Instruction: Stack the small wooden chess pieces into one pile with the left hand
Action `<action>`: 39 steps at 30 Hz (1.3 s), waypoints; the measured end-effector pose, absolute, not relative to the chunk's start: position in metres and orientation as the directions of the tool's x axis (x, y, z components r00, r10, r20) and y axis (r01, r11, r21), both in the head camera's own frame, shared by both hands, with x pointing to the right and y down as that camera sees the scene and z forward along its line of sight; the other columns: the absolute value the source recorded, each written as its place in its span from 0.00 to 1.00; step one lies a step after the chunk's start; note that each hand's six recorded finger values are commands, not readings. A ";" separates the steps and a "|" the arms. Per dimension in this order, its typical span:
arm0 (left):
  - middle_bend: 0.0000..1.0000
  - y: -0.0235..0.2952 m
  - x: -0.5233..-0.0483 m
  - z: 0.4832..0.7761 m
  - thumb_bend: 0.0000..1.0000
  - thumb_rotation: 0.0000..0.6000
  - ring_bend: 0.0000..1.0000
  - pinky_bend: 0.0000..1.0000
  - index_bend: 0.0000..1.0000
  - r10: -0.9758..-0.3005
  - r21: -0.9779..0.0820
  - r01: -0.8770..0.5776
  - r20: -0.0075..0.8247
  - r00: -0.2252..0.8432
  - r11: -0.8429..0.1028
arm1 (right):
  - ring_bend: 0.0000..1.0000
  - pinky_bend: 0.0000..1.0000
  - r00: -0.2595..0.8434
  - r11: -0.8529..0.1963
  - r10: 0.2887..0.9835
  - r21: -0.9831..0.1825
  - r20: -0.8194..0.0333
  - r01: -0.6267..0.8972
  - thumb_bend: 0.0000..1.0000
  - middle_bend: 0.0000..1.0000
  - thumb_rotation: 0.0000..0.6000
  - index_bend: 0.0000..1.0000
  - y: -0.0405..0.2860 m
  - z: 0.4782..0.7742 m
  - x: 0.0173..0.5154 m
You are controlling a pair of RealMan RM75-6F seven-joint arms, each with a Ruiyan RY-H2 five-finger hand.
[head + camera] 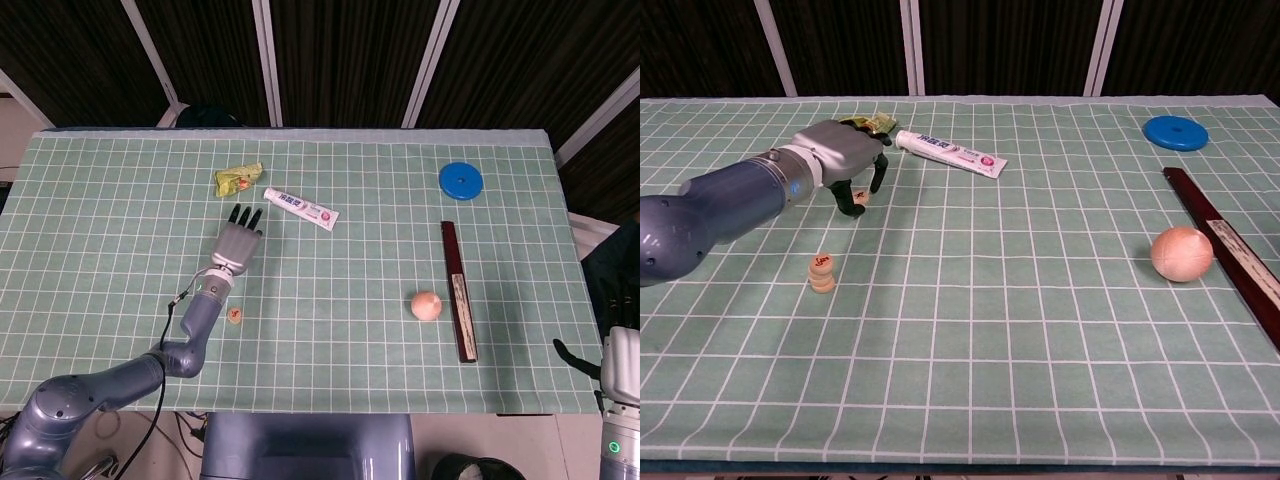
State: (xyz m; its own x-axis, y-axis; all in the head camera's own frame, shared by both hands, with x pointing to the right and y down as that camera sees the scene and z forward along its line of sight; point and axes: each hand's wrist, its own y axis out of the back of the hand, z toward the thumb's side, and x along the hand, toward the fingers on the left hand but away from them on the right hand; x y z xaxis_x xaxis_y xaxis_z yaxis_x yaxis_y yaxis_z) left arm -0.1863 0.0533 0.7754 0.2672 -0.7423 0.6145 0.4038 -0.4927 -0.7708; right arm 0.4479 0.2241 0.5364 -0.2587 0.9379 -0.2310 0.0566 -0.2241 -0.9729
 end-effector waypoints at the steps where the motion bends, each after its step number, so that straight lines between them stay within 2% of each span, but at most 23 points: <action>1: 0.00 0.053 -0.187 0.775 0.29 1.00 0.00 0.00 0.46 -0.743 -0.771 0.405 0.614 0.267 -0.491 | 0.00 0.00 -0.259 -0.224 0.938 -0.973 -0.232 0.057 0.23 0.01 1.00 0.09 0.224 0.536 0.448; 23: 0.00 0.055 -0.191 0.775 0.31 1.00 0.00 0.00 0.48 -0.748 -0.759 0.439 0.617 0.246 -0.481 | 0.00 0.00 -0.265 -0.221 0.937 -0.973 -0.229 0.060 0.23 0.01 1.00 0.09 0.224 0.536 0.449; 31: 0.00 0.057 -0.189 0.778 0.31 1.00 0.00 0.00 0.45 -0.743 -0.753 0.444 0.623 0.244 -0.485 | 0.00 0.00 -0.267 -0.220 0.937 -0.974 -0.228 0.059 0.23 0.01 1.00 0.09 0.224 0.536 0.449; 39: 0.00 0.058 -0.186 0.777 0.31 1.00 0.00 0.00 0.51 -0.743 -0.755 0.446 0.621 0.251 -0.481 | 0.00 0.00 -0.266 -0.219 0.937 -0.974 -0.227 0.061 0.23 0.01 1.00 0.09 0.224 0.535 0.449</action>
